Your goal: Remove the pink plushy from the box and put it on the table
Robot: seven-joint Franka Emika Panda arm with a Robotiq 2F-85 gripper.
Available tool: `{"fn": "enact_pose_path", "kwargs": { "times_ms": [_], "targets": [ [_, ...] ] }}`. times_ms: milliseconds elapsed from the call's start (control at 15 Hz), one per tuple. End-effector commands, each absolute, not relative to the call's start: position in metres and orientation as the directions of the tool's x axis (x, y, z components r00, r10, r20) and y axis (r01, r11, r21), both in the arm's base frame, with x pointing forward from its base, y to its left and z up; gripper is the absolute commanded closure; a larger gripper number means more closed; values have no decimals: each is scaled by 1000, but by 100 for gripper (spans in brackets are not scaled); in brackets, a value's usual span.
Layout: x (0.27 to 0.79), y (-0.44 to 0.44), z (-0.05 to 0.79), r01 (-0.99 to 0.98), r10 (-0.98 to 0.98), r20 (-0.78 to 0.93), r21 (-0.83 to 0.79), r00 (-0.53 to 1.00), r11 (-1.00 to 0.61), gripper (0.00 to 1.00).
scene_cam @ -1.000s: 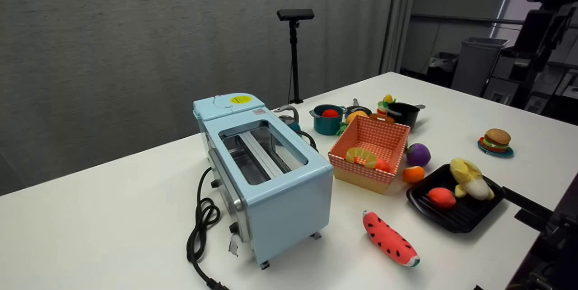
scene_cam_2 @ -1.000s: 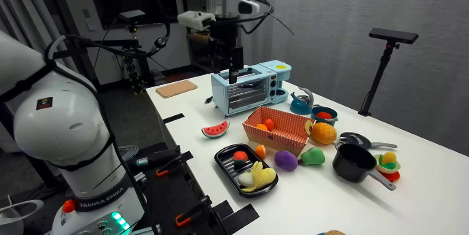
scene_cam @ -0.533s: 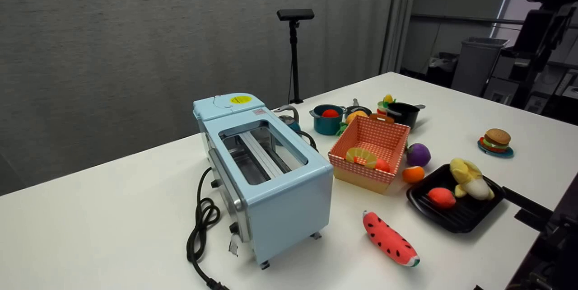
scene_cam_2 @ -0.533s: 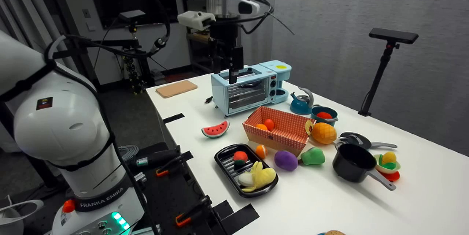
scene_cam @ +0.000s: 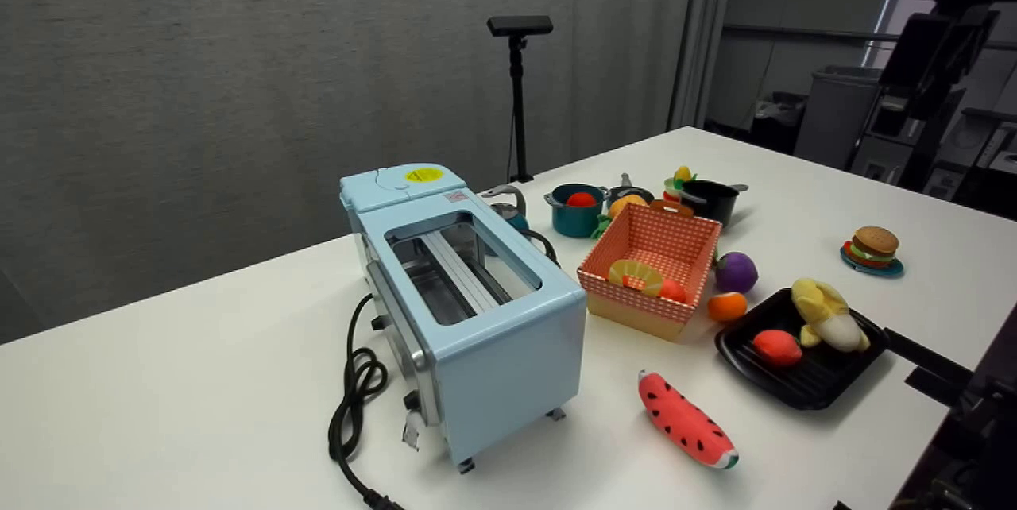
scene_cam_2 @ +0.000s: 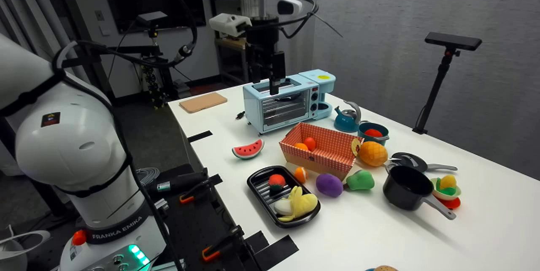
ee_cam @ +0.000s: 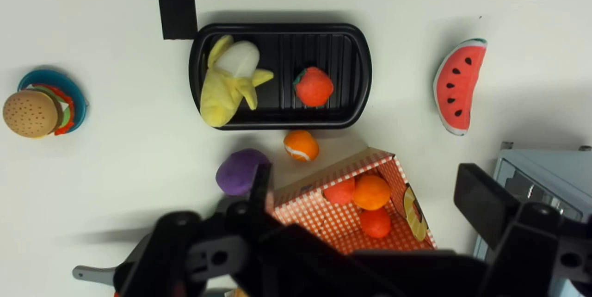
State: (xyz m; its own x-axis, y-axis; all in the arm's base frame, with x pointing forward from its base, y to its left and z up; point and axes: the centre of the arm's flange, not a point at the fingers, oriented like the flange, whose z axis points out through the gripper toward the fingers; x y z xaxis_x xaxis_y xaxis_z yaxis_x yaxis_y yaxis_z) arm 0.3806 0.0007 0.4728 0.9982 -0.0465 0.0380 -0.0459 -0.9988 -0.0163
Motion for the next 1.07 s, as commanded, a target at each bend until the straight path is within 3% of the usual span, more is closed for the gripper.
{"fn": "enact_pose_path", "kwargs": {
  "times_ms": [0, 533, 1000],
  "targets": [
    [412, -14, 468, -121, -121, 123, -6, 985, -993, 0],
    [464, -32, 448, -226, -221, 182, 6, 958, -974, 0],
    [506, -42, 413, -315, -315, 85, -14, 945, -949, 0]
  ]
}}
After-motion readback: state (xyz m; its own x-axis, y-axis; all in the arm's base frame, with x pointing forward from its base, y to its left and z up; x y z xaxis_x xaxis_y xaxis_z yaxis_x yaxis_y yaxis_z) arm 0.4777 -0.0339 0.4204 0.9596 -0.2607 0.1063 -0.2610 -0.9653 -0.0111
